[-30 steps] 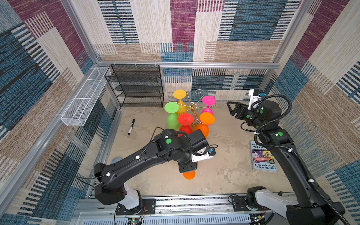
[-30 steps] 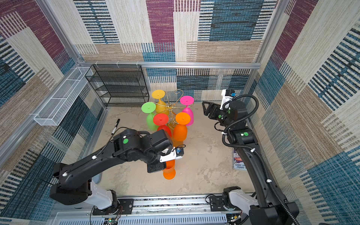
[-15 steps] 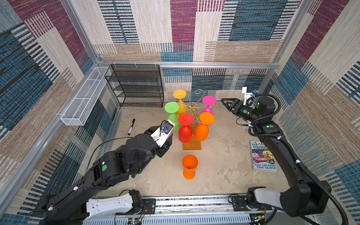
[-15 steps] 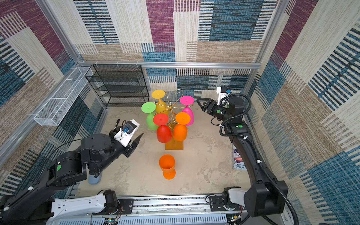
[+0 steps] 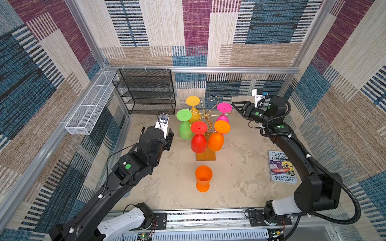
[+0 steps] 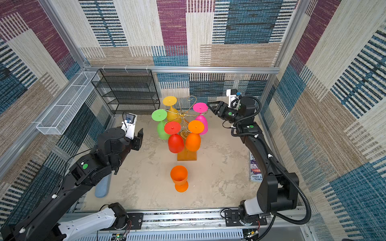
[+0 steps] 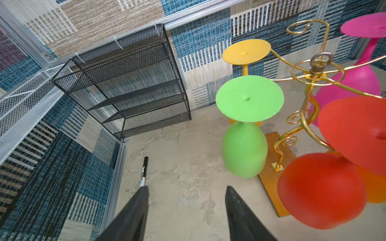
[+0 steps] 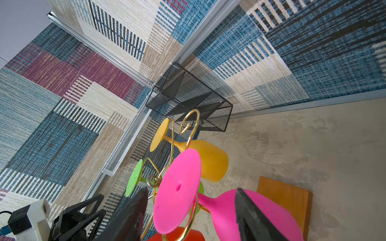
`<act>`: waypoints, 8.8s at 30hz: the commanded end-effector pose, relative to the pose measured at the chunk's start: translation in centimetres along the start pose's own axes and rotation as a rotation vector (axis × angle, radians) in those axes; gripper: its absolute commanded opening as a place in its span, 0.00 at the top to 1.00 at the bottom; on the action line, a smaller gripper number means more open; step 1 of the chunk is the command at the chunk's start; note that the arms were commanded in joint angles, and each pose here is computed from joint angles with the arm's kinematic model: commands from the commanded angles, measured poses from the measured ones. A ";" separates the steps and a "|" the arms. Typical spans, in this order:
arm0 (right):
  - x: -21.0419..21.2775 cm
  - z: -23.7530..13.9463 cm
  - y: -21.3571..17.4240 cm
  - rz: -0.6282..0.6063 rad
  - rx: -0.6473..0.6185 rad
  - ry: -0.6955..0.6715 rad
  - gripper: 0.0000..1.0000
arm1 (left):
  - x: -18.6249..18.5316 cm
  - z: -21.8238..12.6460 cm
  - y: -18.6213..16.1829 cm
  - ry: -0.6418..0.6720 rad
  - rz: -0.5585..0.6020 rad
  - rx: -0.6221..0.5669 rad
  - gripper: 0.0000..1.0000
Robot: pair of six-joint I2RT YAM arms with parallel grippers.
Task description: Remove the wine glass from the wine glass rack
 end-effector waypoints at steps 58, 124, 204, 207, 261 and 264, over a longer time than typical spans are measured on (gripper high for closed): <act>1.8 1.1 -1.3 -0.034 0.057 0.015 0.57 | -1.4 1.2 -0.7 -0.098 -0.070 0.002 0.43; 3.5 -0.9 -0.7 0.081 0.108 0.090 1.00 | -1.6 1.3 -1.7 -0.118 -0.085 0.013 0.44; 17.7 -11.7 0.2 -0.330 -0.102 0.342 1.00 | -4.8 -0.2 9.2 -0.755 -0.330 -0.466 0.30; 19.2 -12.2 -1.4 -0.358 -0.073 0.439 1.00 | -5.0 -0.3 10.6 -0.907 -0.381 -0.561 0.30; 17.6 -9.8 -9.8 -0.025 0.216 1.106 1.00 | -6.1 1.4 13.4 -1.343 -0.525 -0.780 0.45; 17.3 -9.4 -9.4 0.000 0.224 1.119 1.00 | -6.0 1.0 13.2 -1.337 -0.515 -0.774 0.47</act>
Point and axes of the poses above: each gripper's point midway between its finger pads, its own z axis out along the fingers, its own x axis along the line the jaws close on, y = z × x, the point moved 3 cm from there along -z, back along the fingers, and after that the axes turned 14 degrees about z, right-handed, at the moved point
